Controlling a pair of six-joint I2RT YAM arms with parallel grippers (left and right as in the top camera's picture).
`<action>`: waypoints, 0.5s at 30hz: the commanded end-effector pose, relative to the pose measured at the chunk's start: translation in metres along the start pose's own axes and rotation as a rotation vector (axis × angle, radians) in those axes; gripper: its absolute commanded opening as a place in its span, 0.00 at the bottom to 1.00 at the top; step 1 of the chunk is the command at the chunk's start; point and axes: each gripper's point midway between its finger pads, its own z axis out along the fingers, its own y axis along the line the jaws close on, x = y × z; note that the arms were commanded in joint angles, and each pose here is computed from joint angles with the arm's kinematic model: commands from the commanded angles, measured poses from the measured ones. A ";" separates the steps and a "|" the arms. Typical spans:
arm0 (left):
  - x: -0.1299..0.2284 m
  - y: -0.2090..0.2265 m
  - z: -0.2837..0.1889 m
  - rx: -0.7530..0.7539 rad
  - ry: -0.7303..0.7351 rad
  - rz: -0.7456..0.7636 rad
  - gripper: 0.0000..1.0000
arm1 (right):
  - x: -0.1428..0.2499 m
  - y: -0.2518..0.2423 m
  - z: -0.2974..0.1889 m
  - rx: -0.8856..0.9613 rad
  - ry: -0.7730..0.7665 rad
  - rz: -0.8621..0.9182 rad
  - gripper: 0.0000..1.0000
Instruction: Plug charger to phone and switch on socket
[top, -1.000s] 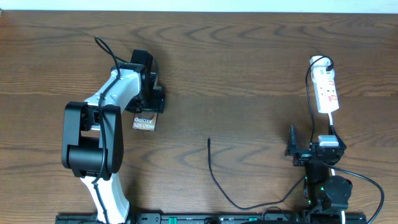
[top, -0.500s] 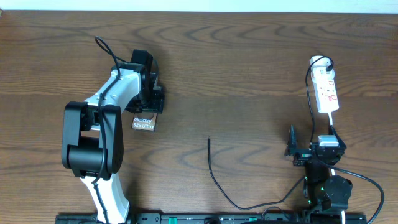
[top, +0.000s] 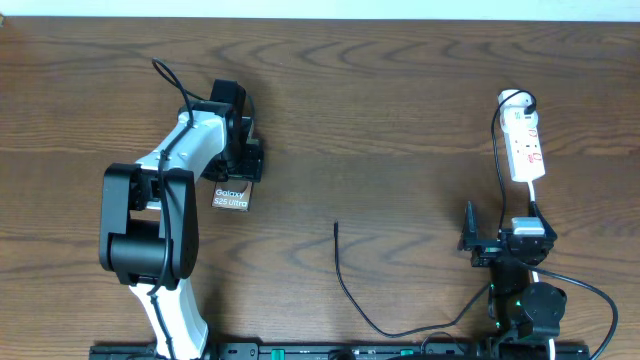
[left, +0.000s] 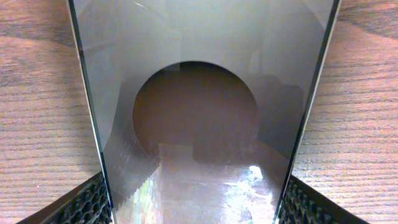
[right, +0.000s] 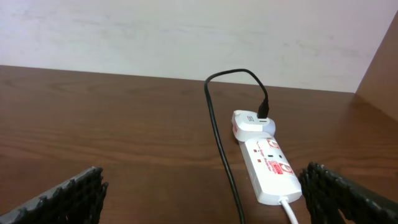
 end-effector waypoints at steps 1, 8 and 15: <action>0.009 0.002 0.004 -0.007 0.025 0.009 0.73 | 0.000 0.001 0.000 -0.001 -0.001 -0.010 0.99; 0.009 0.002 0.004 -0.007 0.025 0.008 0.72 | 0.000 0.001 0.000 -0.001 -0.001 -0.010 0.99; 0.009 0.002 0.004 -0.007 0.025 0.008 0.67 | 0.000 0.001 0.000 -0.001 0.000 -0.010 0.99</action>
